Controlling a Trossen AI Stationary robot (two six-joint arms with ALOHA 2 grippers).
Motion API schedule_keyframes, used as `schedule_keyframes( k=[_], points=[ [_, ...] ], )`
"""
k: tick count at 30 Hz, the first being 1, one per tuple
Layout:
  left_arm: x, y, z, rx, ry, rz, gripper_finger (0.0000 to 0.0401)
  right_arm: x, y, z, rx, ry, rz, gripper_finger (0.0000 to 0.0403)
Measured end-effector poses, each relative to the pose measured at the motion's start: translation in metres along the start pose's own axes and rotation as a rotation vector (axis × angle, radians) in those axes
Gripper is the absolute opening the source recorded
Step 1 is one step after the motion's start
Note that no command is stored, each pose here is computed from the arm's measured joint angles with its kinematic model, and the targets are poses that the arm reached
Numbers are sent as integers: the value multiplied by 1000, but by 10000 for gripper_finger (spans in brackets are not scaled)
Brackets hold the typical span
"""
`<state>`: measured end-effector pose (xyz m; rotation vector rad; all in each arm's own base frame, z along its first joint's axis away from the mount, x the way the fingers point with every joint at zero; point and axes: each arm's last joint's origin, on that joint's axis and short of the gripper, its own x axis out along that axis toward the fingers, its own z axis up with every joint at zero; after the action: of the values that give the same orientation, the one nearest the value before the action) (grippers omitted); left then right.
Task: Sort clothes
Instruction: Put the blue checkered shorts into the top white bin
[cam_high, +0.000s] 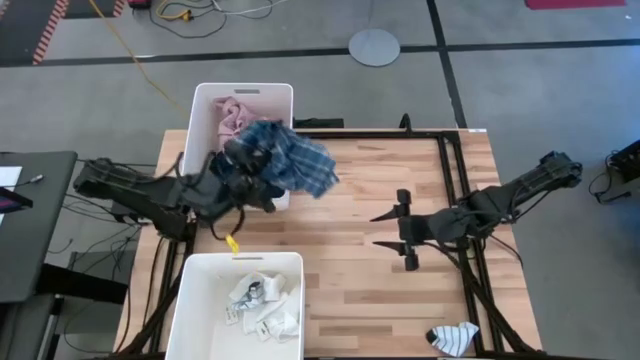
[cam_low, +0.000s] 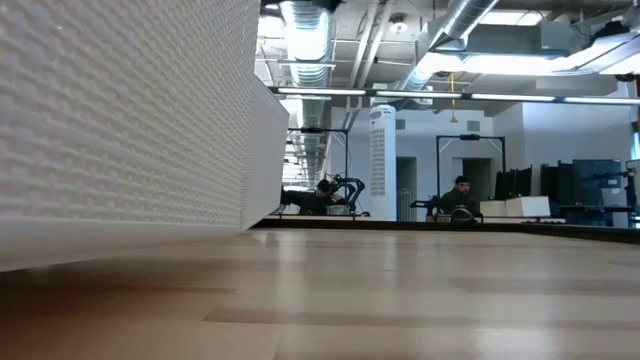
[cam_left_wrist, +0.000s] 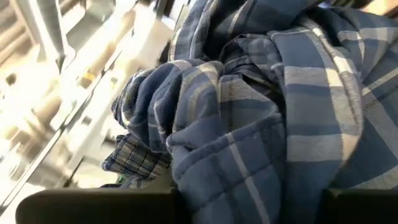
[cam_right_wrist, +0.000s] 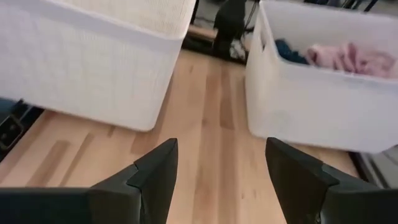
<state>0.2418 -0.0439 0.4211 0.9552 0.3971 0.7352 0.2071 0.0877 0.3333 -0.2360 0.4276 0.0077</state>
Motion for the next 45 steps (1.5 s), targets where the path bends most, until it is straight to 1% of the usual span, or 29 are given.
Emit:
schedule_keyframes(
  k=[6,10,14,18,21,29,31,33,35,37,42,45],
  points=[
    [7,22,-33,14,169,47,65,-3,7,-4,19,35,30,255],
    [12,29,-60,28,298,46,65,-6,13,-4,24,34,53,255],
    [17,36,-84,12,423,60,65,-8,17,-5,25,36,72,255],
    [28,42,-102,-21,494,54,65,-9,20,-4,23,30,82,255],
    [41,44,-114,-28,531,30,65,-9,19,-4,37,30,64,255],
    [87,42,-153,36,693,-48,65,-8,24,-5,54,35,77,255],
    [96,41,-163,23,717,-72,65,-6,28,-6,50,46,83,255],
    [103,41,-171,-18,718,-107,65,-3,31,-7,46,57,88,255],
    [109,39,-177,-57,717,-141,65,0,34,-8,39,68,89,255],
    [115,35,-183,-71,732,-171,65,3,36,-9,36,79,89,255],
    [129,22,-195,-45,798,-224,67,3,36,-9,39,80,89,255],
    [136,14,-200,-26,829,-256,84,3,36,-10,38,82,89,255]
  ],
)
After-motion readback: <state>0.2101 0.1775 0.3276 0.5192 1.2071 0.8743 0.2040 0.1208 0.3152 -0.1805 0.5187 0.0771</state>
